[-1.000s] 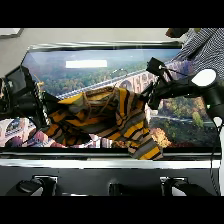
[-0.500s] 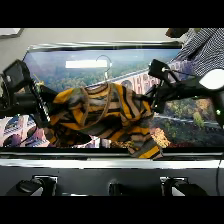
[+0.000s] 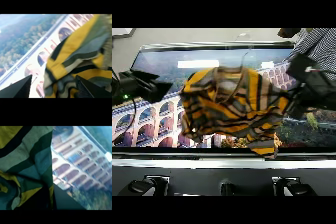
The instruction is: Fold the clothes and pants, and hang the long-sleeved shirts on hangers.
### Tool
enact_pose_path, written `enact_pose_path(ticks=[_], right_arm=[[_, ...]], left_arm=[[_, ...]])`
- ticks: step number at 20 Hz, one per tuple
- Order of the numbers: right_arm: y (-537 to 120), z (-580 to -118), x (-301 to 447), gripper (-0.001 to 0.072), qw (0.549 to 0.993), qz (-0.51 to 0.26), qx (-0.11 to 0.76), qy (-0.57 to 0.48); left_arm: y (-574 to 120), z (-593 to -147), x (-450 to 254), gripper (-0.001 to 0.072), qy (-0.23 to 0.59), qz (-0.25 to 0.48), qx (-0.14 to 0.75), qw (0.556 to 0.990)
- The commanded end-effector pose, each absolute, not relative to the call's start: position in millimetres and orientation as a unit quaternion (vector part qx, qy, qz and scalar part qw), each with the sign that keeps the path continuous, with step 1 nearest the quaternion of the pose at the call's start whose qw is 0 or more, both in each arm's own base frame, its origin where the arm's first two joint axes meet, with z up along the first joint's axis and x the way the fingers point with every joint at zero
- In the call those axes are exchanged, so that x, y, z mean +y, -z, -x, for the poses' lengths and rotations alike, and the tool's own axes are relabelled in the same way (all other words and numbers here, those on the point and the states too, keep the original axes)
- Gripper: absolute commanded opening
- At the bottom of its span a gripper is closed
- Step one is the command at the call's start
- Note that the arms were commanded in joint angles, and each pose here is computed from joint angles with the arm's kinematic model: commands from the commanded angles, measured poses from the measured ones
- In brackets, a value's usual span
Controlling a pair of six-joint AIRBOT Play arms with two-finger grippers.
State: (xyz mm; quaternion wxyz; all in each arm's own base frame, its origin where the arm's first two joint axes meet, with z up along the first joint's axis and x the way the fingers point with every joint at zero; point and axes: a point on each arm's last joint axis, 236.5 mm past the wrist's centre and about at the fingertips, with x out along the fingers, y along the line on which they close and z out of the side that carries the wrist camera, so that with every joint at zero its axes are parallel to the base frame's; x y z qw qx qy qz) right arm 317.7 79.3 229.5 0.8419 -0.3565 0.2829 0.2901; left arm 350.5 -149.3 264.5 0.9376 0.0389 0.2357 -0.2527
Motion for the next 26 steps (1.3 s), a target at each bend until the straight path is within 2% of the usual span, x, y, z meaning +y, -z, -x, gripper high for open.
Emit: enact_pose_path(ticks=[1,6,8,10,13,17,21,26], right_arm=[[-262.3,-297.6,16.8,0.0019,0.899,0.293,0.303,-0.119],[-289.5,-243.4,-53.1,0.0019,0.927,0.203,0.309,0.062],[-300.8,-219.8,-86.3,0.0019,0.933,0.12,0.297,0.163],[-311.4,-197.5,-114.5,0.0017,0.923,0.079,0.289,0.242],[-327.1,-178.0,-148.6,0.0015,0.891,0.065,0.296,0.337],[-344.5,-192.3,-169.5,0.0015,0.853,0.09,0.322,0.4],[-402.2,-231.8,-173.5,0.0014,0.882,0.064,0.209,0.418],[-426.8,-264.2,-184.5,0.0014,0.869,0.091,0.194,0.445]], left_arm=[[-275.0,-367.0,-126.5,0.0616,0.175,0.102,0.238,0.95],[-275.1,-366.9,-126.8,0.0608,0.168,0.132,0.244,0.946],[-275.2,-366.9,-126.8,0.0608,0.165,0.141,0.245,0.945],[-275.4,-366.6,-127.8,0.0607,0.167,0.143,0.245,0.944],[-275.4,-366.4,-128.2,0.0607,0.168,0.144,0.245,0.944],[-275.5,-366.4,-128.1,0.0606,0.168,0.144,0.245,0.944],[-275.4,-366.5,-128.0,0.0605,0.168,0.144,0.245,0.944],[-273.6,-367.7,-128.2,0.0597,0.167,0.143,0.248,0.944]])
